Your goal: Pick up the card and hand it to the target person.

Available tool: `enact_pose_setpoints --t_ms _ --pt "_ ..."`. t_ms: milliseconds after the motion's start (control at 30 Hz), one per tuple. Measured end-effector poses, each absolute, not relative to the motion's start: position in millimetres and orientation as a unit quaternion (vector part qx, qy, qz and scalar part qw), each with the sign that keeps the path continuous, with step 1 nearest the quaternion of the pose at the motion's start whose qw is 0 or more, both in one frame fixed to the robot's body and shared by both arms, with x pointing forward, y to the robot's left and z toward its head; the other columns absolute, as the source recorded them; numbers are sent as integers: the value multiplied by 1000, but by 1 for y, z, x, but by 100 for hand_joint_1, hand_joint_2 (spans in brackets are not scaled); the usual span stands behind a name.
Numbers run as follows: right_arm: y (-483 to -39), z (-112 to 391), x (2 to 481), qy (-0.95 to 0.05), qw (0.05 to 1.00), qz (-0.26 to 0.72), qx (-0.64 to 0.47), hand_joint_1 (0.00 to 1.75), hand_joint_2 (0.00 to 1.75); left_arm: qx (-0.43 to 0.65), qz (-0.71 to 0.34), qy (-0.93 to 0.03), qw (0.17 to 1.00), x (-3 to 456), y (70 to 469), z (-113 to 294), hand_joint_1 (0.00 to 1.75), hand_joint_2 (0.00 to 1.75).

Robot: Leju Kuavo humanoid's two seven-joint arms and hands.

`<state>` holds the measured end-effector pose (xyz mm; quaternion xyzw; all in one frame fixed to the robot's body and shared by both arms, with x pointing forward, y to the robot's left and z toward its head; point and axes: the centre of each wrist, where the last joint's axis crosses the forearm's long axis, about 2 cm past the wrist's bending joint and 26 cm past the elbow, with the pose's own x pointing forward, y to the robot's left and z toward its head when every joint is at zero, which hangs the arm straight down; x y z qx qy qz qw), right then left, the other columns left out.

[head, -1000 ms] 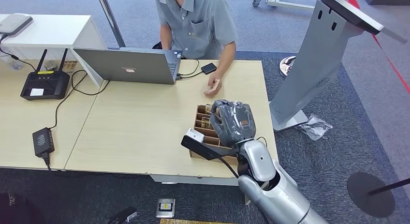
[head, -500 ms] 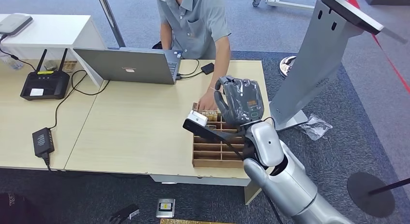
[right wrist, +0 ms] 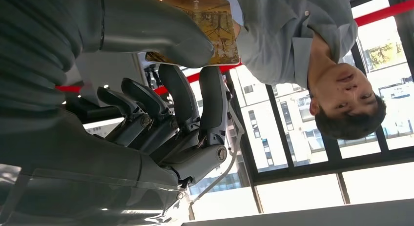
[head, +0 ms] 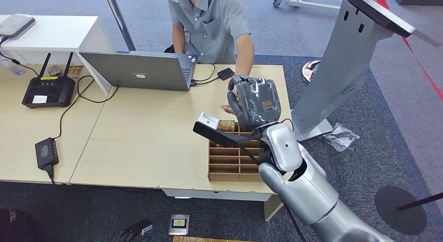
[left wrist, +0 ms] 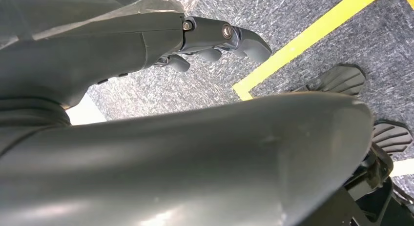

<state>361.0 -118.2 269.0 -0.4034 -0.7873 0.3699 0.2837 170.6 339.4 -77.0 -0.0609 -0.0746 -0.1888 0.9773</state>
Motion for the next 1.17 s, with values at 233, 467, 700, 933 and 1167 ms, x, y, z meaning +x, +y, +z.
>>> enact_pose_setpoints --t_ms 233,467,700,933,1167 --pt "-111 264 360 -786 286 383 -393 175 175 -60 -189 -74 977 170 339 -77 0 0" --pt "-105 258 360 -781 290 398 -384 153 175 -58 -187 -73 978 168 339 -78 0 0" --pt "-100 248 361 -752 326 443 -364 0 175 -58 -183 -70 979 165 340 -79 0 0" --pt "-100 233 356 -757 382 446 -287 0 175 -60 -172 -64 981 154 343 -83 0 0" --pt "-102 221 339 -776 446 410 -175 0 175 -59 -157 -61 984 136 349 -88 0 0"
